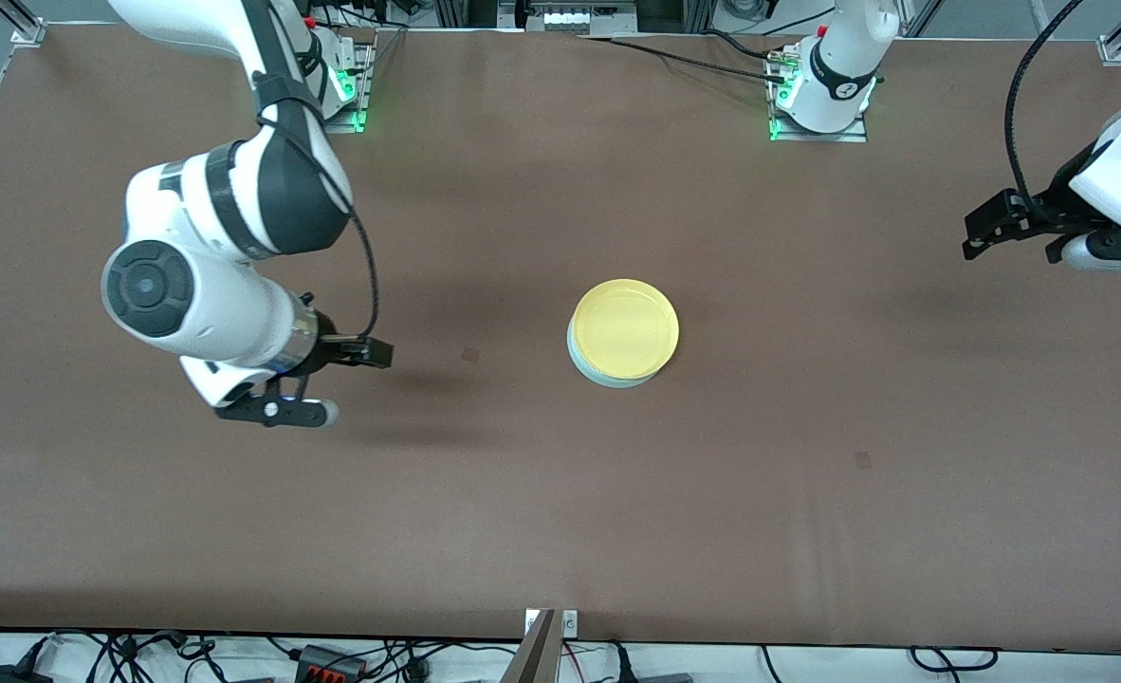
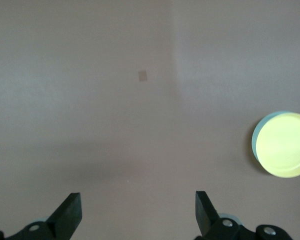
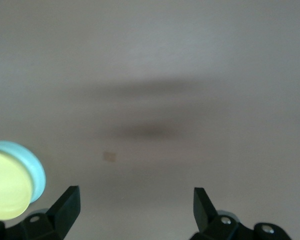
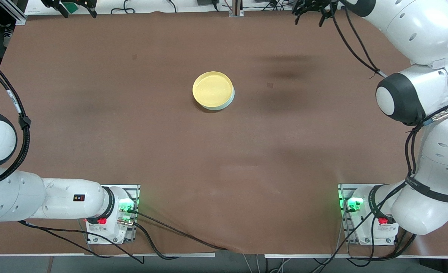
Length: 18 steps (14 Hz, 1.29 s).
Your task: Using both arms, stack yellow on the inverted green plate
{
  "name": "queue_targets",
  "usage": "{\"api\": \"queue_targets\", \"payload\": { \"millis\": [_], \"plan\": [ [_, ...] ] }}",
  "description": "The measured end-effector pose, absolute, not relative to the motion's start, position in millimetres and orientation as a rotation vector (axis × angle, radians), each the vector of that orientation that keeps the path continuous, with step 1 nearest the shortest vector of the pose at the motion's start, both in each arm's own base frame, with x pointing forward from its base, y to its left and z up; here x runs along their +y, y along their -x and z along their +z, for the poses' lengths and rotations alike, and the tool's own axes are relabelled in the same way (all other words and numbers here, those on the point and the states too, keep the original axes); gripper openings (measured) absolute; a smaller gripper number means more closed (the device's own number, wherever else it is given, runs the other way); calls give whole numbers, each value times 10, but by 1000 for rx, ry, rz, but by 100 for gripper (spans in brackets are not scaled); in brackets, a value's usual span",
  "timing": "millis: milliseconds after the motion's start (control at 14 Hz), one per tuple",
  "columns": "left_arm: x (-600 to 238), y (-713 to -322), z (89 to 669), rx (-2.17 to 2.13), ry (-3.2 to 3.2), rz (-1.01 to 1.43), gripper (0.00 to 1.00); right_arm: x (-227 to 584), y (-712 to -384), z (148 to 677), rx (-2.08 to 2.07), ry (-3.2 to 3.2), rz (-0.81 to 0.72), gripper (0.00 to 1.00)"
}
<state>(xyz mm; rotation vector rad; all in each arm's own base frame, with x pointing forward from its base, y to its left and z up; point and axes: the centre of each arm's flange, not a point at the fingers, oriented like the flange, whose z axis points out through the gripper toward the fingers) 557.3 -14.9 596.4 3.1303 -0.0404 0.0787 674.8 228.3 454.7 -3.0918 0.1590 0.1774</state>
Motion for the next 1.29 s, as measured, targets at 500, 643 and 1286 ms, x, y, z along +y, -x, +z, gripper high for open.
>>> {"api": "queue_targets", "payload": {
  "millis": [500, 643, 1286],
  "plan": [
    [-392, -5593, 5966, -116, -3139, 95, 100, 1198, -6862, 5133, 96, 3135, 43, 100],
    [-434, -5590, 5974, -127, -3139, 96, 100, 909, -6761, 5398, 99, 3123, 11, 100],
    [-424, -5578, 5966, -125, -3140, 77, 100, -308, -6394, 5983, 50, 3145, -81, 100]
  ]
}}
